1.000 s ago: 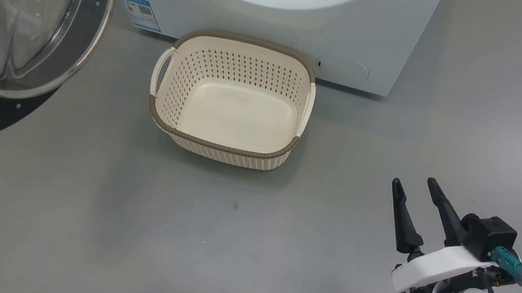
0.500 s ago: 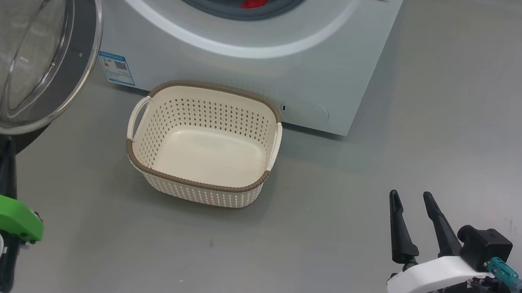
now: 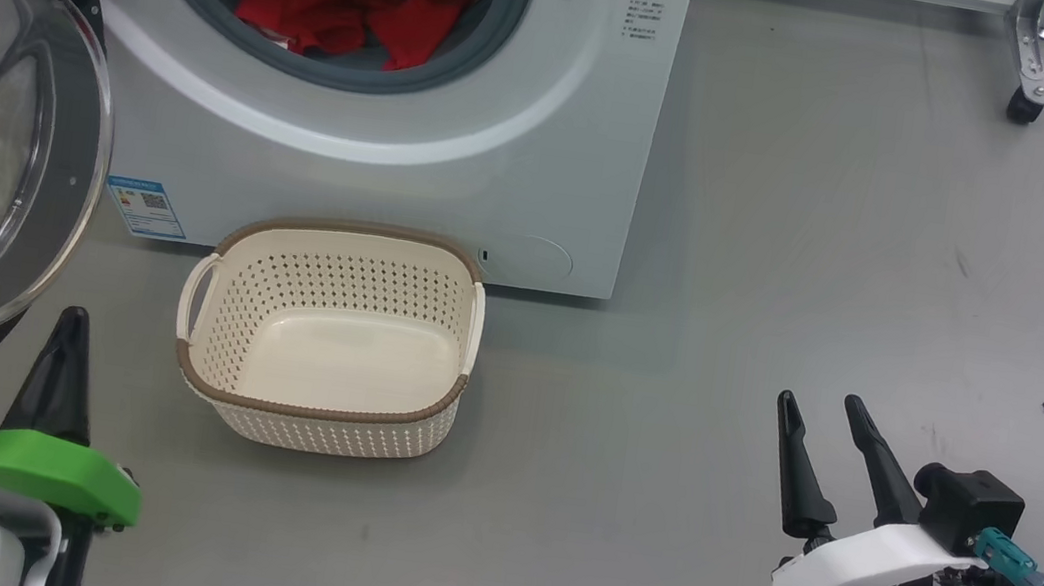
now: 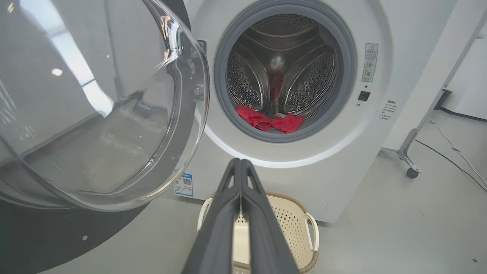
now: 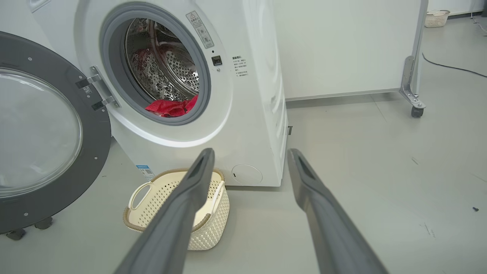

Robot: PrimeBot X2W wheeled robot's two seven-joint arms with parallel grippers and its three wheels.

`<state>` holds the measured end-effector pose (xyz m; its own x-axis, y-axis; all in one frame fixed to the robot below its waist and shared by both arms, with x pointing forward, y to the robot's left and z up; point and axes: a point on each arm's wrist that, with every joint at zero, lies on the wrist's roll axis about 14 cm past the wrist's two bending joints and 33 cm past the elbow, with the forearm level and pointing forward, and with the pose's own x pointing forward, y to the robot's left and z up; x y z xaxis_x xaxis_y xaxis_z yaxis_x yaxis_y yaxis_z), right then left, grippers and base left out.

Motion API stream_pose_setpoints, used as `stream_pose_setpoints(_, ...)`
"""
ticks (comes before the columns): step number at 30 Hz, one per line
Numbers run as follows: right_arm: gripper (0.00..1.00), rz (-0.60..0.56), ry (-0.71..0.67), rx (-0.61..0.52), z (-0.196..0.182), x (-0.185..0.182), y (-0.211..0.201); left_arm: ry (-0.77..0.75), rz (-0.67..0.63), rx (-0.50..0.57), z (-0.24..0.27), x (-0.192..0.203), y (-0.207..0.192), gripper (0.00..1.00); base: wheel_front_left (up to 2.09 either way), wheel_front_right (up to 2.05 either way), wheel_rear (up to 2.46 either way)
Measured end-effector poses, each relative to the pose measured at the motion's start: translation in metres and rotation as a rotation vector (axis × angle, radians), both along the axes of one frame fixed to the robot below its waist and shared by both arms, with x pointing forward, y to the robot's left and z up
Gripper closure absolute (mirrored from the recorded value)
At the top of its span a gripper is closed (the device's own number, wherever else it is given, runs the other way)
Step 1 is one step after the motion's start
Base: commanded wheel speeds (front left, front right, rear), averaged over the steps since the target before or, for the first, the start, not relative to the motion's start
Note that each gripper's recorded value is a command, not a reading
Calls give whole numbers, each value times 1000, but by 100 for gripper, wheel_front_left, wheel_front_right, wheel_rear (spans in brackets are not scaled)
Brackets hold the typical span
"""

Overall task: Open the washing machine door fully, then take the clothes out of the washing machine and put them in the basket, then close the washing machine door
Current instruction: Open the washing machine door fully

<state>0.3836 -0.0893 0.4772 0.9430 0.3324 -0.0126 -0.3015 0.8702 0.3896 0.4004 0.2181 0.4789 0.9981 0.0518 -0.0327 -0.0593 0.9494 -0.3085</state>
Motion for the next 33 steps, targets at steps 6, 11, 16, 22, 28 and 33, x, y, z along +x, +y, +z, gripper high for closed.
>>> stream_pose_setpoints(6, 0, -47, -11, -1, 3, 0, -16, -17, -64, -39, 2, 3, -32, 100, 0, 0, 0)
stream_pose_setpoints(11, 0, -69, -4, -7, 0, -1, -25, -38, -95, -66, 7, 6, -49, 54, 0, 0, 0)
stream_pose_setpoints(16, 0, -75, -5, -5, 1, -2, -27, -32, -108, -72, 4, 3, -55, 0, 0, 0, 0)
stream_pose_setpoints(22, 0, -85, -6, -5, 1, -3, -30, -28, -133, -60, 2, -1, -63, 0, 0, 0, 0)
stream_pose_setpoints(28, 0, -84, -12, -20, 2, -4, -30, -29, -141, -55, 2, -3, -66, 0, 0, 0, 0)
stream_pose_setpoints(33, 0, -83, -17, -50, 1, -4, -32, -25, -139, -53, 1, -5, -67, 0, 0, 0, 0)
